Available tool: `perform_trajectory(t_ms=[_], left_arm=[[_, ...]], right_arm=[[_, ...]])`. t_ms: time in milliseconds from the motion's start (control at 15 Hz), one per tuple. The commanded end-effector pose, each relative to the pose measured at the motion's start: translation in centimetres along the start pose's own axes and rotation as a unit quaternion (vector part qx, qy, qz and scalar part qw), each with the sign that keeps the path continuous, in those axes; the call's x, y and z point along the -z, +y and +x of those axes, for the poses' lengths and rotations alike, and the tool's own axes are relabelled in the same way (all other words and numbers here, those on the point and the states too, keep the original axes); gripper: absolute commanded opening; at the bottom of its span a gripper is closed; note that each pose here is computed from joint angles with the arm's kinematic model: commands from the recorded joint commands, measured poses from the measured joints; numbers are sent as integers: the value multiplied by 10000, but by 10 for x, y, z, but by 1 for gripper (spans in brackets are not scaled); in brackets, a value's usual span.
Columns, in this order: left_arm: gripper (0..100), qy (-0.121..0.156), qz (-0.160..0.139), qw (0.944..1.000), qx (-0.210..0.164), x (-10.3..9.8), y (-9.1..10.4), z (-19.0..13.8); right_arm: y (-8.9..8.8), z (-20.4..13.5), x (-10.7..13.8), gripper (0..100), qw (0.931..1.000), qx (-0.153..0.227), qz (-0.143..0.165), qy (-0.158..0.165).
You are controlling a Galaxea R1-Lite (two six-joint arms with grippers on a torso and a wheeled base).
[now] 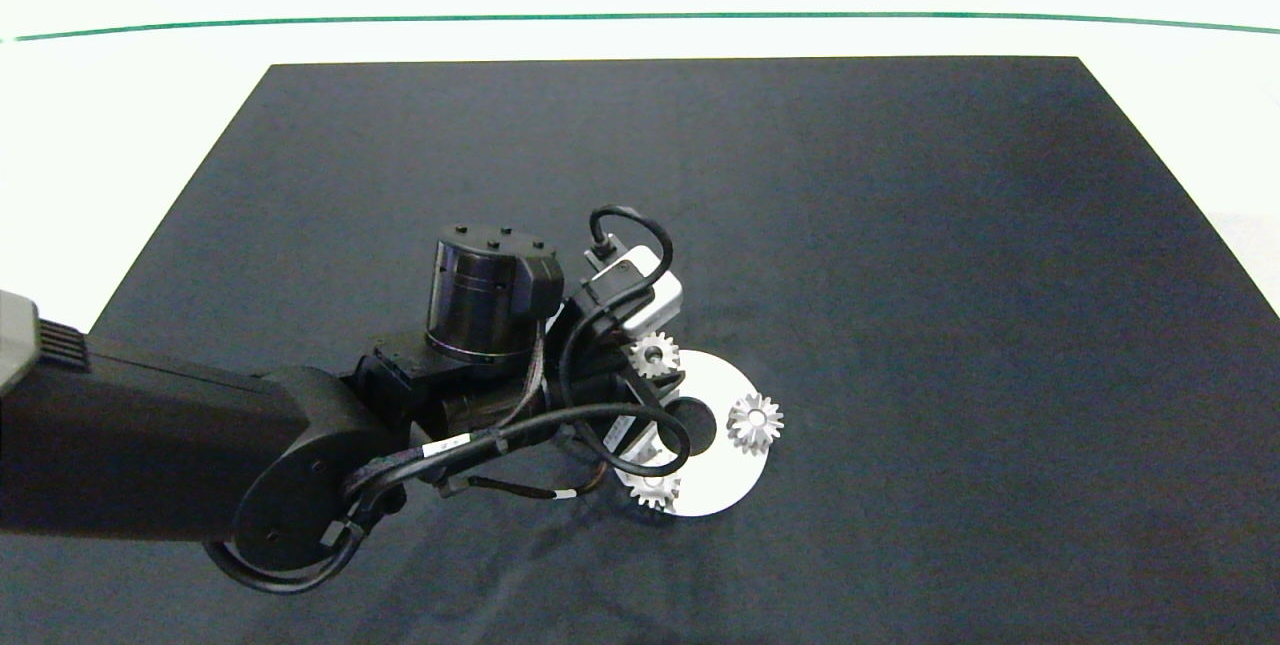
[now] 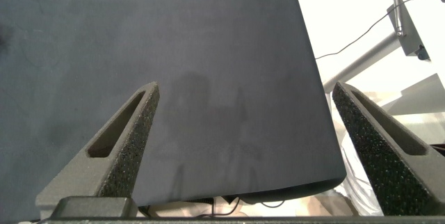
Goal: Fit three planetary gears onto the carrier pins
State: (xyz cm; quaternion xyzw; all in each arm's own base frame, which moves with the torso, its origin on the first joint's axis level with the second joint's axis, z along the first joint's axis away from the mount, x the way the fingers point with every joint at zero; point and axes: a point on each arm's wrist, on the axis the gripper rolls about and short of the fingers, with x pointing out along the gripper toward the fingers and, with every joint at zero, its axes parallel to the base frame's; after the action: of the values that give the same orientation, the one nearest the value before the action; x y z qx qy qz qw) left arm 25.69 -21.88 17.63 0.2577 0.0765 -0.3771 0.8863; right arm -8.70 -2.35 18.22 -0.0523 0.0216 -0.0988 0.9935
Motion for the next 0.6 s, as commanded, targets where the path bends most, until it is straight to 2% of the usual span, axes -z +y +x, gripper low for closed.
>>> perform_trajectory(t_ms=[67, 267, 333, 600], left_arm=[[10, -14, 8, 10000, 6, 0, 0, 1], [10, 0, 0, 10000, 13, 1, 0, 1], [100, 4, 0, 10000, 23, 1, -1, 1], [100, -3, -15, 10000, 20, 1, 0, 1]], right_arm=[[0, 0, 0, 100, 10000, 4, -6, 24], [0, 0, 0, 100, 10000, 4, -14, 24], [0, 0, 0, 100, 10000, 4, -6, 24], [0, 0, 0, 100, 10000, 4, -14, 24]])
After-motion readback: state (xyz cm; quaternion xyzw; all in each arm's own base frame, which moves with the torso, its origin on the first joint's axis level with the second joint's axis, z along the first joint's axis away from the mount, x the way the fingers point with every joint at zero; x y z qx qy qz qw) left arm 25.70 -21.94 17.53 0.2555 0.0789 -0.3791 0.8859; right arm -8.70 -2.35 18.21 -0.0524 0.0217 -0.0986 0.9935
